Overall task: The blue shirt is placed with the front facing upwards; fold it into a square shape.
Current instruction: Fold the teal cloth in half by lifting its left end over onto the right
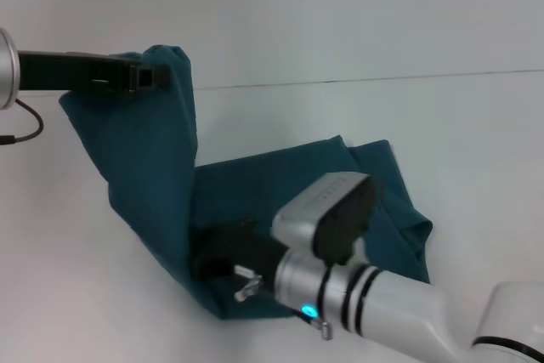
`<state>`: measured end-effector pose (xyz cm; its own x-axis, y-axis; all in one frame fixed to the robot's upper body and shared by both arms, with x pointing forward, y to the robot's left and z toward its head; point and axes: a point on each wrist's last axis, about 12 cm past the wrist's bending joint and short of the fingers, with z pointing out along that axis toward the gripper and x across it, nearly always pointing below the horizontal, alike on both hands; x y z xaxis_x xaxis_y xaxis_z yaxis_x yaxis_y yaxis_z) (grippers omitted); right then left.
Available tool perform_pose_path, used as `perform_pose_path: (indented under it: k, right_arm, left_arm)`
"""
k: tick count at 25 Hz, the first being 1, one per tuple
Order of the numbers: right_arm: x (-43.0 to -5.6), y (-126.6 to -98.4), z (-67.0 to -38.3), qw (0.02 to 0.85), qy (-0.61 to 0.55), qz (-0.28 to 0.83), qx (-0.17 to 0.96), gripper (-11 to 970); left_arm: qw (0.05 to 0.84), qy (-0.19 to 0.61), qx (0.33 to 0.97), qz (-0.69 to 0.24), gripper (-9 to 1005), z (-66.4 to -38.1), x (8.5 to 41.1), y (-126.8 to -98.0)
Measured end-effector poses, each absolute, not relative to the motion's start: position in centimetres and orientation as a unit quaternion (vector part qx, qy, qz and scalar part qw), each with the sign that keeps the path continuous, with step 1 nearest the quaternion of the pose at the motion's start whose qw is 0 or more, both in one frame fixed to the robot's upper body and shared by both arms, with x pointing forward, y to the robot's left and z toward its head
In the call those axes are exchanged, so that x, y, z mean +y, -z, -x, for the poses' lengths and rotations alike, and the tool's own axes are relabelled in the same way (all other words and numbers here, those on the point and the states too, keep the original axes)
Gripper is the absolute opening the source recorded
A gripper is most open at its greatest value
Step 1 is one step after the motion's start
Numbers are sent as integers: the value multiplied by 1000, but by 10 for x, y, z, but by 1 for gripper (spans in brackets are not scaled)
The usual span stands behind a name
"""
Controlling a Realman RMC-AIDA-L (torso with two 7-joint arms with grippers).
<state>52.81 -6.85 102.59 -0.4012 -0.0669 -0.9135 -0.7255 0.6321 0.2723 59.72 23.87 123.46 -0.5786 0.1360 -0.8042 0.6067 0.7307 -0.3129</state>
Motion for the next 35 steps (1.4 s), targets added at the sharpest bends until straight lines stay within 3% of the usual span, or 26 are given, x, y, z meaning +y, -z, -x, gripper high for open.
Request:
perform_pose_path:
  k: [7,12,19,25,29,35]
  right_arm:
    - [-42,-1036,-528,462,-345,313,754,24]
    - [-53,-1035,-531,478,-347,293,752,27]
    - [-115,-1025,-539,546,-329,193,746,32]
    - [-196,-1028,-563,617,-283,74,730,35]
    - [-235,-1032,-578,632,-248,29,734,38]
    - [-264,-1036,-583,643,-221,2,734,42]
  left_arm:
    - [406,291,837,-223,36,-599,238,-1236]
    - [407,290,837,-222,37,-599,238,-1234]
    - [404,292,838,-222,36,-598,238,-1231]
    - [403,337,819,-232,37,-595,227,-1227]
    - [394,369,807,-239,36,-595,209,-1214]
    - [368,406,801,-241,37,-596,179,-1182]
